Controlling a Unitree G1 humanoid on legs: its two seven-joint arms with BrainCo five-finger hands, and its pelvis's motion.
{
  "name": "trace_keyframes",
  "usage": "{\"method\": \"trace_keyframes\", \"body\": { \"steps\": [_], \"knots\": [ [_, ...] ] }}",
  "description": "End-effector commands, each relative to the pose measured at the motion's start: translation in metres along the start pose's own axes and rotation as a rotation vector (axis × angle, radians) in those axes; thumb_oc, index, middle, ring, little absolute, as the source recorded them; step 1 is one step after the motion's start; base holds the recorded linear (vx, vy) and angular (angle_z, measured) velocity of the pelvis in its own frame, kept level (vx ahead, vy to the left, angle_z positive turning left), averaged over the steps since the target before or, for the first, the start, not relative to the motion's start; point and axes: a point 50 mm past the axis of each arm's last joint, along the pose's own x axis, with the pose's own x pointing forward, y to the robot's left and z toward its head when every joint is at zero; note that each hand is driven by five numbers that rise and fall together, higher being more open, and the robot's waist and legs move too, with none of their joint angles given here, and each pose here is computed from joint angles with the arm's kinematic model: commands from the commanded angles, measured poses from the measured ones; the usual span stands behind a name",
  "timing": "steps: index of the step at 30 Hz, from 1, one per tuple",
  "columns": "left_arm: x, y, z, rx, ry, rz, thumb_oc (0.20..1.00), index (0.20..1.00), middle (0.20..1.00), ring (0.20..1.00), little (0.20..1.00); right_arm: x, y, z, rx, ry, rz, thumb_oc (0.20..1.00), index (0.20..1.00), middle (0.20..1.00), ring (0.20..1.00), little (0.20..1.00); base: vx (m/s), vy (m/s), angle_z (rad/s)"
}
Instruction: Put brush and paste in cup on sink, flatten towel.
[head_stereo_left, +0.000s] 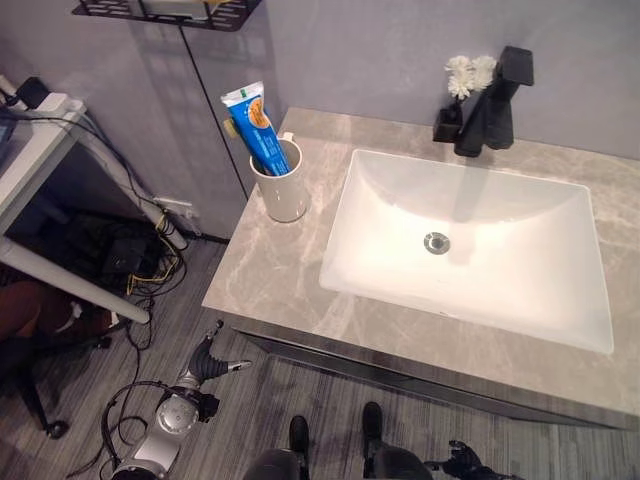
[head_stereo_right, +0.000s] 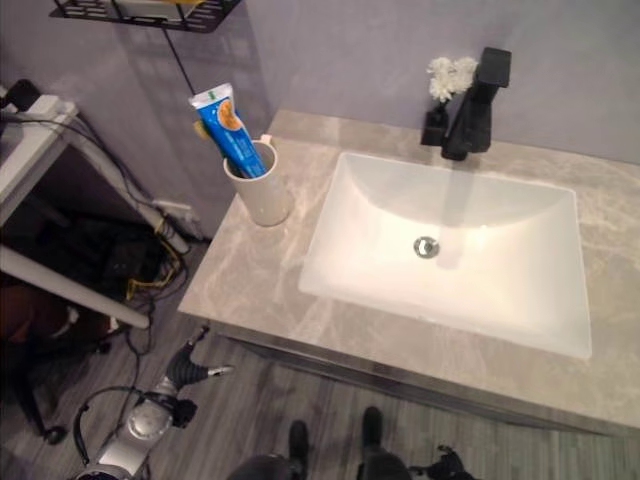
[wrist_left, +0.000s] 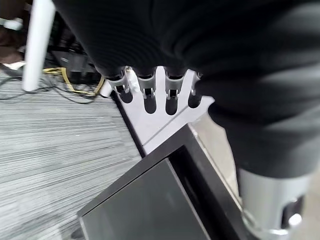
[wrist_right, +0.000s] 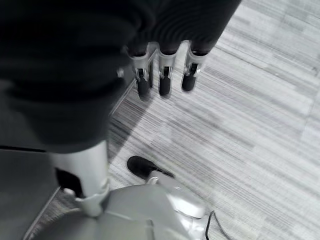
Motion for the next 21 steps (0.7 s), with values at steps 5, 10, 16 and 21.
{"method": "trace_keyframes", "body": {
  "steps": [5,10,16,21],
  "knots": [
    [0.016,0.020,0.015,0.055,-0.067,0.068,1.000,1.000,1.000,1.000,1.000,0.003,0.016,0.042,-0.112,-0.112,0.035,1.000,1.000,1.000,1.000,1.000,-0.15,-0.039,-0.11],
    [0.011,0.019,0.004,0.067,-0.033,0.068,1.000,1.000,1.000,1.000,1.000,0.004,0.017,0.046,-0.149,-0.111,0.041,1.000,1.000,1.000,1.000,1.000,-0.01,-0.061,-0.05],
    [0.009,0.008,0.025,0.040,-0.130,0.005,1.000,1.000,1.000,1.000,1.000,0.003,0.018,0.047,-0.122,-0.127,0.047,1.000,1.000,1.000,1.000,1.000,0.01,-0.077,0.20],
    [0.014,0.018,0.050,0.023,-0.231,0.031,1.000,1.000,1.000,1.000,1.000,0.003,0.018,0.040,-0.112,-0.102,0.045,1.000,1.000,1.000,1.000,1.000,0.01,-0.101,0.10]
  ]
}}
